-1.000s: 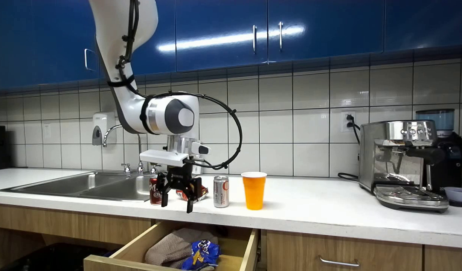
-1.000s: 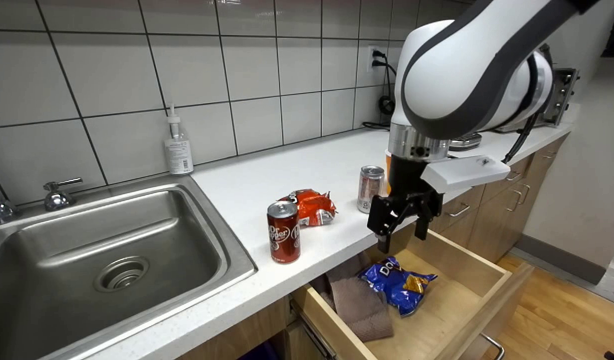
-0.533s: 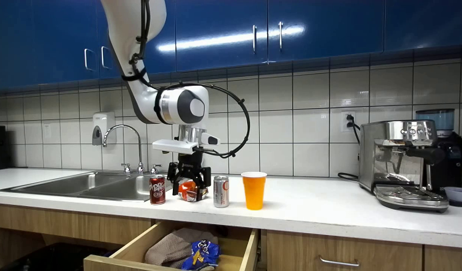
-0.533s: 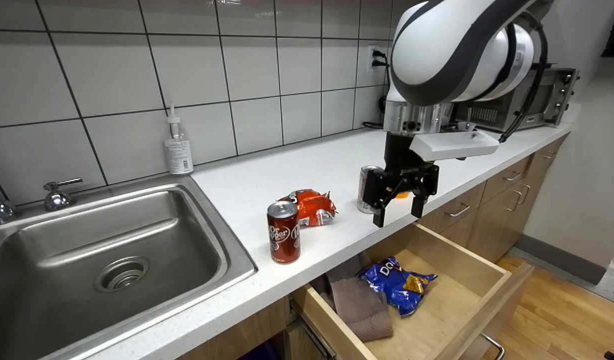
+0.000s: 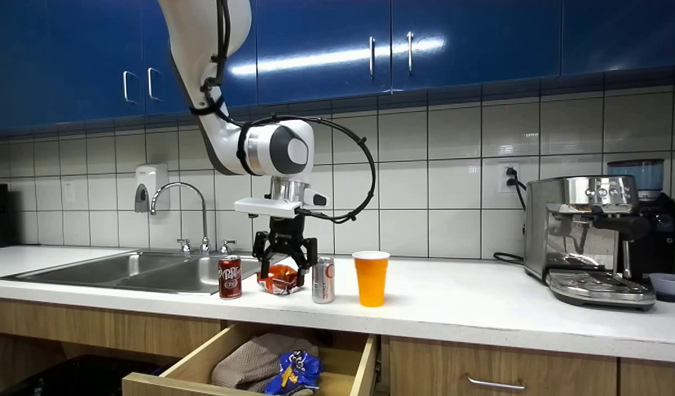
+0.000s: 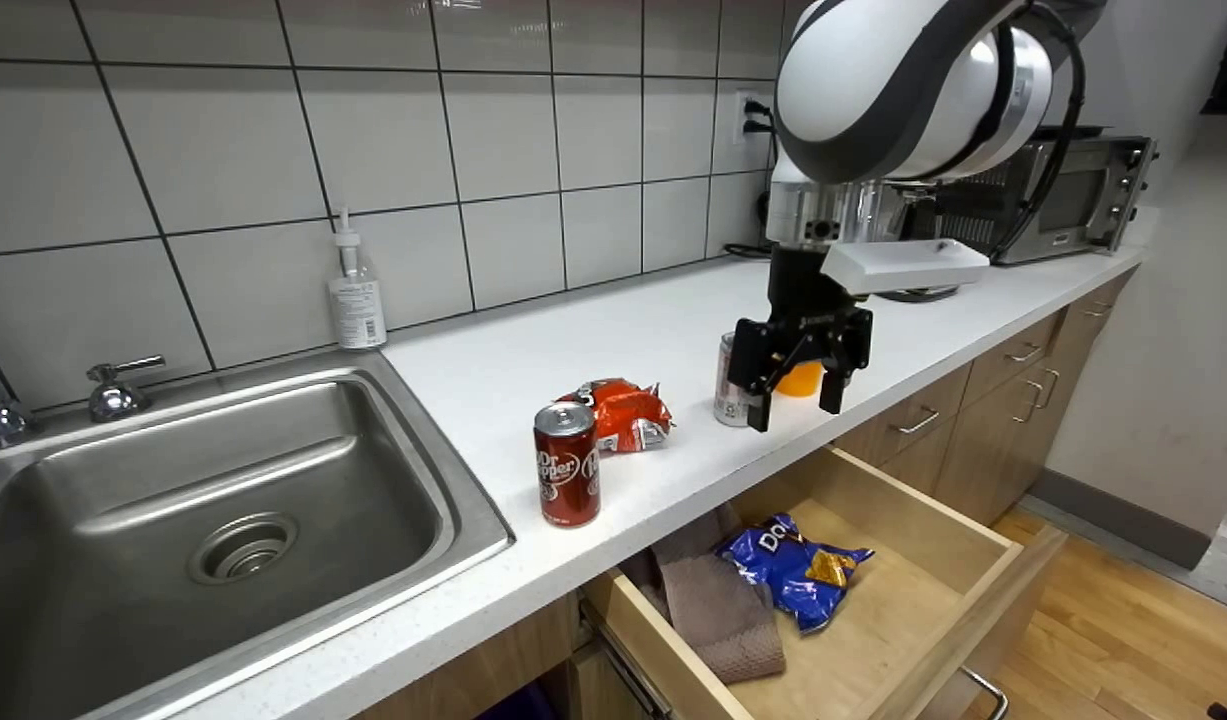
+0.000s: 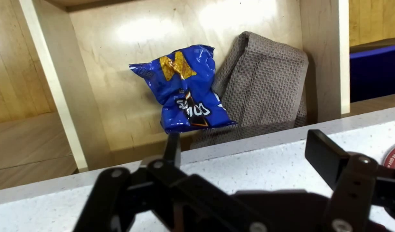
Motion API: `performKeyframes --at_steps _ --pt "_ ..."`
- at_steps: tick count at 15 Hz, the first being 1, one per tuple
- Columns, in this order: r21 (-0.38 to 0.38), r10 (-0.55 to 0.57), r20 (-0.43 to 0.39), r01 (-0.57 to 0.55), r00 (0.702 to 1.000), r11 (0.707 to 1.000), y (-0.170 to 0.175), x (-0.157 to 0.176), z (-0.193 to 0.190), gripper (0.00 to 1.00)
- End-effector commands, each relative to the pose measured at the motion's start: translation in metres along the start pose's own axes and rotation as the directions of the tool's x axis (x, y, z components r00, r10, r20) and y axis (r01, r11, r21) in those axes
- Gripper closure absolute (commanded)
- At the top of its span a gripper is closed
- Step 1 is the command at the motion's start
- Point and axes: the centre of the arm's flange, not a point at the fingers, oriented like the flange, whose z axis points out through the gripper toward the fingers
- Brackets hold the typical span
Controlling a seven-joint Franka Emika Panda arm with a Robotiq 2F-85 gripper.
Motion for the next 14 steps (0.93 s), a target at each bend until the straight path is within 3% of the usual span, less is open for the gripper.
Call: performKeyframes --at_steps 1,14 --pt "0.000 -0.002 0.001 0.002 1.000 1.000 0.000 0.000 0.001 0.00" --pt "0.013 0.227 -0.043 -0.227 0.973 0.974 0.008 0.035 -0.037 0.00"
